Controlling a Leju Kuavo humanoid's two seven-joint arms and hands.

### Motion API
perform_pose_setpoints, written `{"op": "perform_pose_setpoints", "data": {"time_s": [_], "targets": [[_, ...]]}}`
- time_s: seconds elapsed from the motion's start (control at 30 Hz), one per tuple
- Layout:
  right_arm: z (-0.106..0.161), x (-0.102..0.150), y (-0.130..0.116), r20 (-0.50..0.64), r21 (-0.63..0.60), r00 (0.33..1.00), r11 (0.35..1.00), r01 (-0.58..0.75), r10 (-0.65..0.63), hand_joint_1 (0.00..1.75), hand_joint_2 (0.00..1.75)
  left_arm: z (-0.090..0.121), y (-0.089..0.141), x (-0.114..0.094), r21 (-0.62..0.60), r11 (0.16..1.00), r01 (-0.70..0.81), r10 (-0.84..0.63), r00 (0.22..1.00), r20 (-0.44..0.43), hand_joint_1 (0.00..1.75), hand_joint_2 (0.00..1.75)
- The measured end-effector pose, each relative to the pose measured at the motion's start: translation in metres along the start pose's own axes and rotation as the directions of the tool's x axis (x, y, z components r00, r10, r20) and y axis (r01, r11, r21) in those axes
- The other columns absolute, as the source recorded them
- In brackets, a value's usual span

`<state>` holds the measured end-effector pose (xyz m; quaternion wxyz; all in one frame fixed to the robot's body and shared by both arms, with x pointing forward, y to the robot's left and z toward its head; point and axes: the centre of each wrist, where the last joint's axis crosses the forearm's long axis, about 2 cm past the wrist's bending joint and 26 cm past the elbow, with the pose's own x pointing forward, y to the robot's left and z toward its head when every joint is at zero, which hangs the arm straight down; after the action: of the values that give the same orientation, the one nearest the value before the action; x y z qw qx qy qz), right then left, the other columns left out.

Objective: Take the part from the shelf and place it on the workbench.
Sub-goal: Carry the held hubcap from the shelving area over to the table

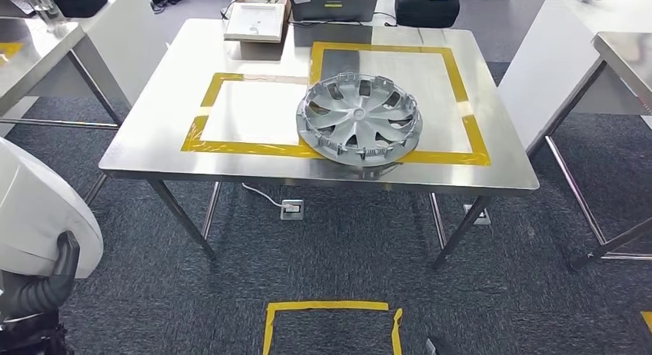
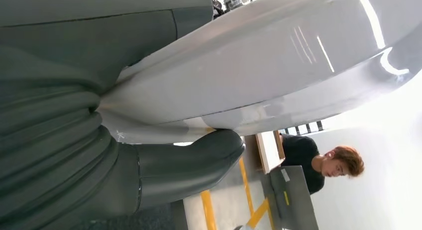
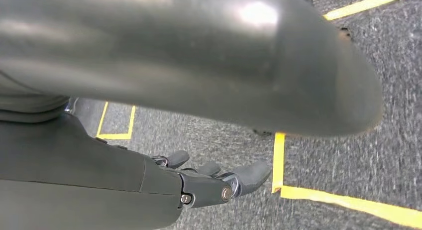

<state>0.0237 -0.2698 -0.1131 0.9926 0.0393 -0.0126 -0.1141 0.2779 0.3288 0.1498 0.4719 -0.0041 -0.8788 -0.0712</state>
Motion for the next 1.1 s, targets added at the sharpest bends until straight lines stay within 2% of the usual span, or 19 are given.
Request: {"op": "perform_pose_setpoints", "data": {"time_s": [0.93,1.1], "targets": [[0.0000,-0.0004,0.0012,0.009,0.001,1.000,1.000,-0.005,0.005,0.00,0.00,0.0011,0.0000,-0.0017,0.001,0.999,0.034,-0.034,0.999,-0.021,1.75,1.75],[0.0000,-0.0002,0.0012,0.010,0.001,1.000,1.000,-0.005,0.005,0.00,0.00,-0.0060,0.0006,-0.0039,-0.006,0.998,0.058,-0.058,0.998,-0.021,1.75,1.75]]}}
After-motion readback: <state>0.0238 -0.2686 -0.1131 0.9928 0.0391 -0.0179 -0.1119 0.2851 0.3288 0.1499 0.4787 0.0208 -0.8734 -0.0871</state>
